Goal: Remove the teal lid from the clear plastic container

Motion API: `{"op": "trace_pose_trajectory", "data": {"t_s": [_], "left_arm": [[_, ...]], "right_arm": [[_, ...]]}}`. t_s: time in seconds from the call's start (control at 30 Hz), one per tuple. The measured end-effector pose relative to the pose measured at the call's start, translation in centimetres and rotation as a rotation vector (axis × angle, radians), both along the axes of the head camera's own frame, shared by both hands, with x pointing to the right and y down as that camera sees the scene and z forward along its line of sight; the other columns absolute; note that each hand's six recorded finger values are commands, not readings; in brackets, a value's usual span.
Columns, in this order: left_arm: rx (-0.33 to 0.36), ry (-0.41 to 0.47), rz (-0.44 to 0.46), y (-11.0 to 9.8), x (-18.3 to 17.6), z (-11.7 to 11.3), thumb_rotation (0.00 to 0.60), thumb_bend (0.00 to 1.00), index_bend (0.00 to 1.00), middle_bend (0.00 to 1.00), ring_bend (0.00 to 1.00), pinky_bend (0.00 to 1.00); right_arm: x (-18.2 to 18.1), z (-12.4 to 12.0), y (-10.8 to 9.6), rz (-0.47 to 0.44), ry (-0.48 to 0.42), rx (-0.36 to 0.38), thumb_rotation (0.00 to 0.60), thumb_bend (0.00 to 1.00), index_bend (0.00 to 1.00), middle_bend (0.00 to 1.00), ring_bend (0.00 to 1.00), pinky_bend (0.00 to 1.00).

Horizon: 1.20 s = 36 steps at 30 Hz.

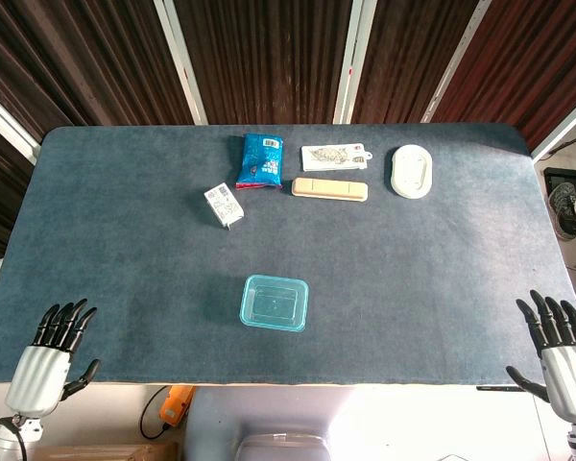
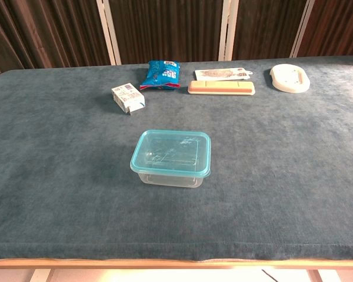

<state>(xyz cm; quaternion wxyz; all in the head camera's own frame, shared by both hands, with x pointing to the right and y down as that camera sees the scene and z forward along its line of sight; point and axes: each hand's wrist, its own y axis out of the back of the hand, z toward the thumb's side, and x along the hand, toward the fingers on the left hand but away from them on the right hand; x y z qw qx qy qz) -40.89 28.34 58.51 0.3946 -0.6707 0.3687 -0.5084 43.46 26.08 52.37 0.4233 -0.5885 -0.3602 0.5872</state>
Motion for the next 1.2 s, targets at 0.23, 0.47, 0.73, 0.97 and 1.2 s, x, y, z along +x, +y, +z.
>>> {"op": "trace_pose_trajectory", "data": {"t_s": [0.23,0.47,0.73,0.97,1.2], "left_arm": [[-0.074,0.128,0.095,-1.1,2.9,2.0,0.600,0.27,0.00,0.00,0.00,0.00],[-0.197,0.288,0.253,-4.6,9.0,4.8,0.600,0.25,0.00,0.00,0.00,0.00],[-0.384,0.274,0.365,-6.7,15.5,7.2,0.600,0.24,0.00,0.00,0.00,0.00],[-0.426,0.284,0.407,-8.1,21.1,8.0,0.600,0.23,0.00,0.00,0.00,0.00],[-0.420,0.273,0.427,-8.6,24.6,9.3,0.600,0.23,0.00,0.00,0.00,0.00]], "right_arm": [[-0.5,0.6,0.1,-0.018,-0.005,-0.023,0.600,0.24,0.00,0.00,0.00,0.00],[-1.4,1.4,0.4,-0.041,-0.051,-0.086,0.600,0.24,0.00,0.00,0.00,0.00],[-1.7,1.3,0.3,-0.048,-0.079,-0.096,0.600,0.24,0.00,0.00,0.00,0.00],[-1.8,1.1,0.4,-0.055,-0.103,-0.090,0.600,0.24,0.00,0.00,0.00,0.00],[-1.8,1.1,0.4,-0.061,-0.109,-0.100,0.600,0.24,0.00,0.00,0.00,0.00]]}}
